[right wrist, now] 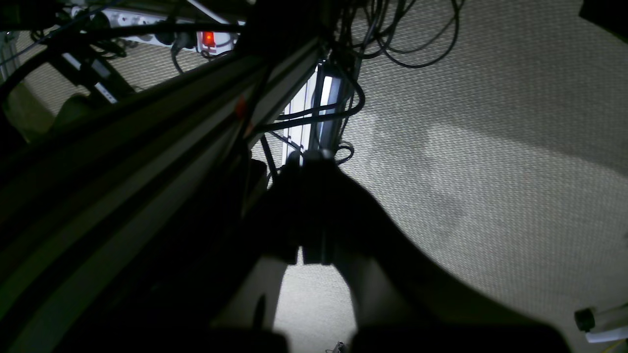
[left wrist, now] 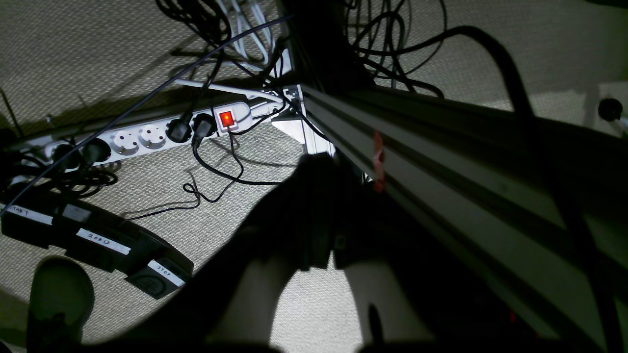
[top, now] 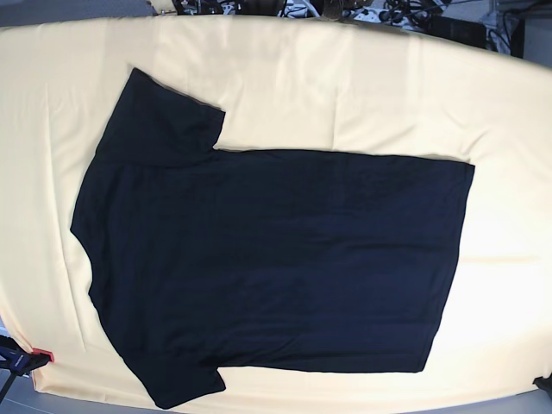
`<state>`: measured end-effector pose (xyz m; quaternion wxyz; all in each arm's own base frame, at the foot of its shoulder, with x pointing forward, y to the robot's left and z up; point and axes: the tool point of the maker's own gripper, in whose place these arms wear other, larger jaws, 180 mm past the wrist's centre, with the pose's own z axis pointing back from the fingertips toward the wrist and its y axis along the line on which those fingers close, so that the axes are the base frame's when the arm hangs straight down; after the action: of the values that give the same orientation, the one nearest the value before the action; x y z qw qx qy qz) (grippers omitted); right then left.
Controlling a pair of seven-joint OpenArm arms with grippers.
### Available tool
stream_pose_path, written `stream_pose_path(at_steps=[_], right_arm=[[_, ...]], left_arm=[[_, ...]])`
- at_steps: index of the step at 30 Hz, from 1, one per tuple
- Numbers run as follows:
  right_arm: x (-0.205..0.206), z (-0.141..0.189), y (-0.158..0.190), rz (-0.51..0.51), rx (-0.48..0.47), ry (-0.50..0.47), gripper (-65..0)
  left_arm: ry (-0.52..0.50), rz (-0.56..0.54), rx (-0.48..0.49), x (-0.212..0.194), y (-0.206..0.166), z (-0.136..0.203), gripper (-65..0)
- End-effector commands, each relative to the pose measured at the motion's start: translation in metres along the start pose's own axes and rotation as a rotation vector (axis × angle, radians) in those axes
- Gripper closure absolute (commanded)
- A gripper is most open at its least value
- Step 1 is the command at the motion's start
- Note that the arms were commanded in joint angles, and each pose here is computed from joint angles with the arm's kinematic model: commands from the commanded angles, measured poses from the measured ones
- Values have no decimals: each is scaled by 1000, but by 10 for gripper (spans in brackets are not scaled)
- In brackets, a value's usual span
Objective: Fold the T-shirt properly
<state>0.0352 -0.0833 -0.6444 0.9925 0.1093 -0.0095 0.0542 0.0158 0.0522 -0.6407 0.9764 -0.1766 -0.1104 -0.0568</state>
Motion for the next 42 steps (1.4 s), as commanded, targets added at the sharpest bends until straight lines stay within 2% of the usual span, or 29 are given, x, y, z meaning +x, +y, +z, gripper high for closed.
stream_pose_path(at_steps=[1, 28, 33, 37, 42], right_arm=[[11, 2, -3, 15, -3, -22, 0], [13, 2, -3, 16, -3, -25, 0], [-19, 5, 0, 37, 37, 129, 0], [-52, 9, -12, 45, 50, 182, 0], [-105, 24, -18, 73, 105, 263, 0]], left_arm=[[-20, 4, -13, 3, -5, 0, 0], [-30, 0, -18, 8, -7, -1, 0], [101, -74, -35, -13, -14, 1, 0], [98, -158, -55, -28, -22, 14, 0], [136, -174, -72, -68, -25, 47, 0]])
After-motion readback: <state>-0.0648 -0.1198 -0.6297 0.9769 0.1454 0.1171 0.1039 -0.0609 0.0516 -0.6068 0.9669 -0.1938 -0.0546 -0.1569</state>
